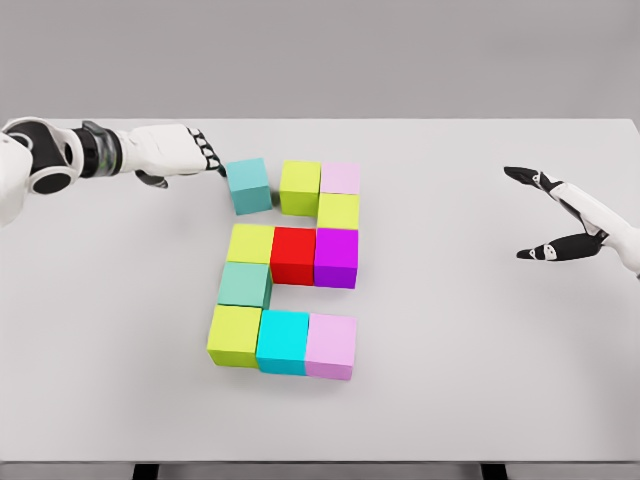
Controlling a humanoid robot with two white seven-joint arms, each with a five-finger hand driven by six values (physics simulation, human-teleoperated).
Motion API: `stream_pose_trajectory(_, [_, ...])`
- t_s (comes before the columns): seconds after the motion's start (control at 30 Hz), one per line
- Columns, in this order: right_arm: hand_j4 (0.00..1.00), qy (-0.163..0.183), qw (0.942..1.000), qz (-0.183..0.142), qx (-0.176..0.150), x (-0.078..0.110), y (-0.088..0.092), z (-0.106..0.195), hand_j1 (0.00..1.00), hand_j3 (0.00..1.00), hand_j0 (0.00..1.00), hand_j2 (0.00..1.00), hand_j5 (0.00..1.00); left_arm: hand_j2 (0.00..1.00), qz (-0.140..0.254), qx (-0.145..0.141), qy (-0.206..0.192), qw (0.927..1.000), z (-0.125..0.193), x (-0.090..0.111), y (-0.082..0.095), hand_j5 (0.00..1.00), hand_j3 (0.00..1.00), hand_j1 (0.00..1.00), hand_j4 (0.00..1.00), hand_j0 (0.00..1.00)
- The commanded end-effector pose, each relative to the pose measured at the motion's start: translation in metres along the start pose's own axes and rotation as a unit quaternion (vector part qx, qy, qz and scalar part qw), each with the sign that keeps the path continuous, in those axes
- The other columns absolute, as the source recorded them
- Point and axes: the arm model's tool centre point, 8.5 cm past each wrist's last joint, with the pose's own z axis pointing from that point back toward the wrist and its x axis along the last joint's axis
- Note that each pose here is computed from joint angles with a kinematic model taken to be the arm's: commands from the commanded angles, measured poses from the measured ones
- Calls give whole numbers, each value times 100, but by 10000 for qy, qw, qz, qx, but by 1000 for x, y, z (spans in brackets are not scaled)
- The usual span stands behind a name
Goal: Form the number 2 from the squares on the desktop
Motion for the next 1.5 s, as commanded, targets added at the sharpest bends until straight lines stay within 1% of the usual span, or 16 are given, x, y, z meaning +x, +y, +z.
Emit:
stream_pose_trajectory(0.0, [100, -10, 10000, -28, -26, 0, -1, 0, 100, 100, 100, 100, 100, 87, 58, 13, 13, 10000, -3, 0, 0, 87, 87, 87, 87, 87])
stream_pose_trajectory(0.27, [100, -10, 10000, -28, -26, 0, -1, 0, 100, 100, 100, 100, 100, 88, 79, 21, 5, 10000, -8, 1, 3, 88, 88, 88, 88, 88])
stream_pose_trajectory(0.4, [100, -10, 10000, -28, -26, 0, -1, 0, 100, 100, 100, 100, 100, 88, 76, 57, -11, 10000, -12, 2, 7, 88, 88, 88, 88, 88])
stream_pose_trajectory(0.6, [100, -10, 10000, -28, -26, 0, -1, 0, 100, 100, 100, 100, 100, 88, 86, 59, -13, 9999, -12, 2, 7, 88, 88, 88, 88, 88])
stream_pose_trajectory(0.9, [100, -16, 10000, -24, -25, 1, -1, 0, 100, 100, 100, 100, 100, 88, 113, 5, 26, 9999, -6, -1, 0, 88, 88, 88, 88, 88])
stream_pose_trajectory(1.0, [100, -16, 10000, -24, -25, 1, -1, 0, 100, 100, 100, 100, 100, 88, 102, -1, 10, 9999, -6, 0, -1, 88, 88, 88, 88, 88])
stream_pose_trajectory(1.17, [100, -16, 10000, -24, -25, 1, -1, 0, 100, 100, 100, 100, 100, 89, -53, -20, -141, 9999, -8, 10, 1, 89, 89, 89, 89, 89])
stream_pose_trajectory(1.47, [100, -10, 10000, -28, -26, 0, -1, 0, 100, 100, 100, 100, 100, 89, -75, 6, -190, 9998, -10, 13, 4, 89, 89, 89, 89, 89])
